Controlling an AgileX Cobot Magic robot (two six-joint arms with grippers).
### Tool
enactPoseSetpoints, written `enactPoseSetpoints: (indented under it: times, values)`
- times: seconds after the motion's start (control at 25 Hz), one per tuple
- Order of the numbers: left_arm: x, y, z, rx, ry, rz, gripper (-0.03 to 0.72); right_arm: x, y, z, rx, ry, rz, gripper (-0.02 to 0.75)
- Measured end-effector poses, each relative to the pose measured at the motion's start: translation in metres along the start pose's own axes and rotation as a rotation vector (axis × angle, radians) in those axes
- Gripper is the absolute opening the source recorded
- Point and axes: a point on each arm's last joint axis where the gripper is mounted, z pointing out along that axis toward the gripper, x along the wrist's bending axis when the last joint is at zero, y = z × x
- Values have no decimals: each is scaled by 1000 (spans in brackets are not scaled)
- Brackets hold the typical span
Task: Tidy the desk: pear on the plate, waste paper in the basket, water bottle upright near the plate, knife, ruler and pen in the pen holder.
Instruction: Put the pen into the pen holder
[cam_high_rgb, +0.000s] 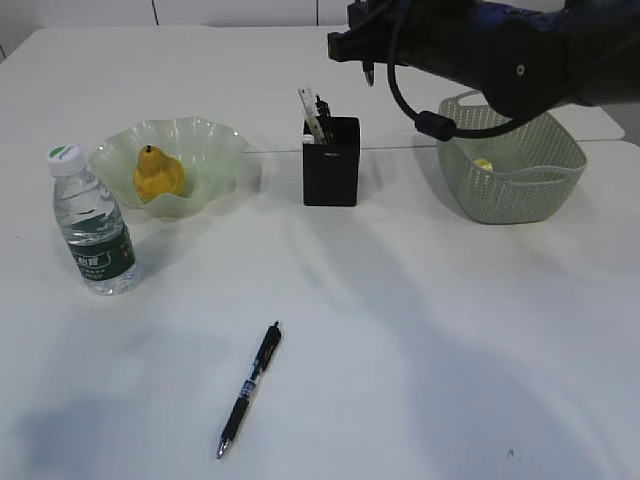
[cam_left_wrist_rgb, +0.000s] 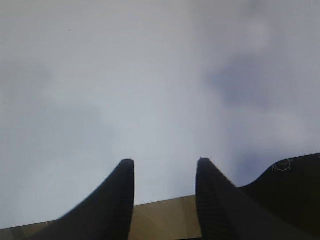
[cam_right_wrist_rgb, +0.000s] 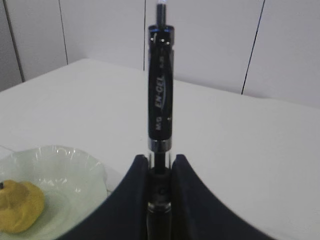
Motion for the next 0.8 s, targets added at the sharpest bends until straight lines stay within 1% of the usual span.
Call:
enactPoseSetpoints:
  times: [0.2,0.48,0.8]
  values:
    - [0,0,0,0,0,0,286,0,-6,8,-115,-12,2,107]
    - [-3,0,0,1,-31,-11,286,2,-32,24,-105,-13,3,107]
    - [-4,0,0,2,-40,-13,278,3,-41,49,-169,-20,4,107]
